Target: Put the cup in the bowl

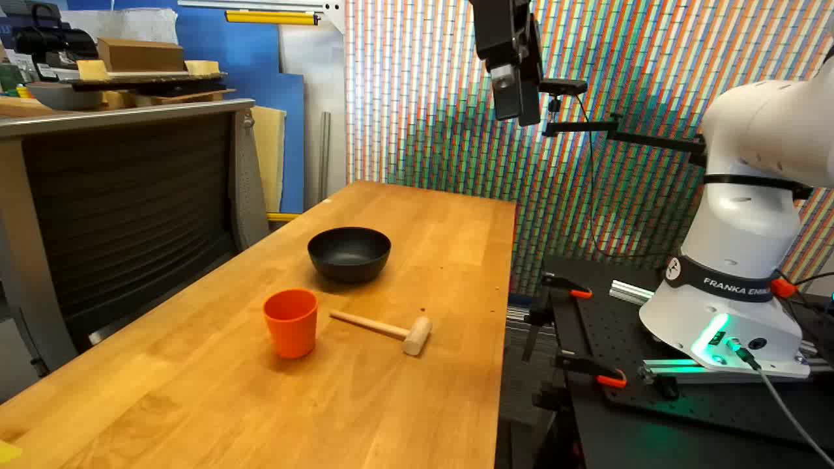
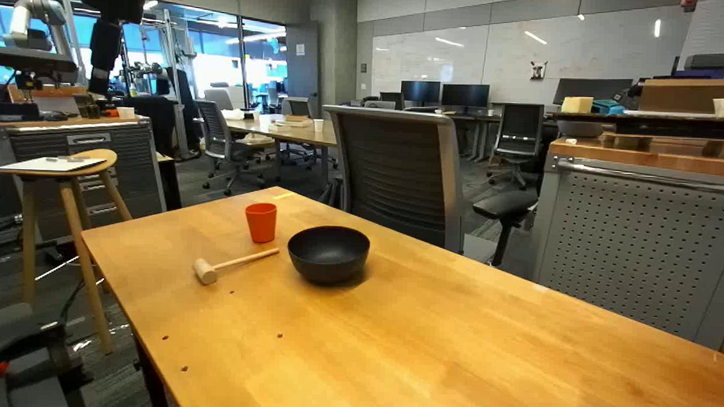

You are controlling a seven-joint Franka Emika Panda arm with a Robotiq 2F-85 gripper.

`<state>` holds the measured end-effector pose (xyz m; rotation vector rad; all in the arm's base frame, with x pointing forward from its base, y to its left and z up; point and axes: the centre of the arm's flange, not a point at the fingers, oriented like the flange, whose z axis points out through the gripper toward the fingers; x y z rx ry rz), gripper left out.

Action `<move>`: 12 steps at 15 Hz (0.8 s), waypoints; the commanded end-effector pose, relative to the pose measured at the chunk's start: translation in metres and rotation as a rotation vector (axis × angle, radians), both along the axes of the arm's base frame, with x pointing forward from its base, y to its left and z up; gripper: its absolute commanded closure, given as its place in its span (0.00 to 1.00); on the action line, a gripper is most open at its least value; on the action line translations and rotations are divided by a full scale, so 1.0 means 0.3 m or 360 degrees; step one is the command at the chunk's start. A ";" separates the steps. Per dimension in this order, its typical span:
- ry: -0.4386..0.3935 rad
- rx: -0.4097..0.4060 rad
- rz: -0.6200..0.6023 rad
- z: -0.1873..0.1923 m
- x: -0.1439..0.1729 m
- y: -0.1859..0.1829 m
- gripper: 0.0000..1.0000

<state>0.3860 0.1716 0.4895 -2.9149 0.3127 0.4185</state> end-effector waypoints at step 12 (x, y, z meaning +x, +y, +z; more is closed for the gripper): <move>-0.0039 -0.0104 -0.0081 -0.495 0.636 0.020 0.00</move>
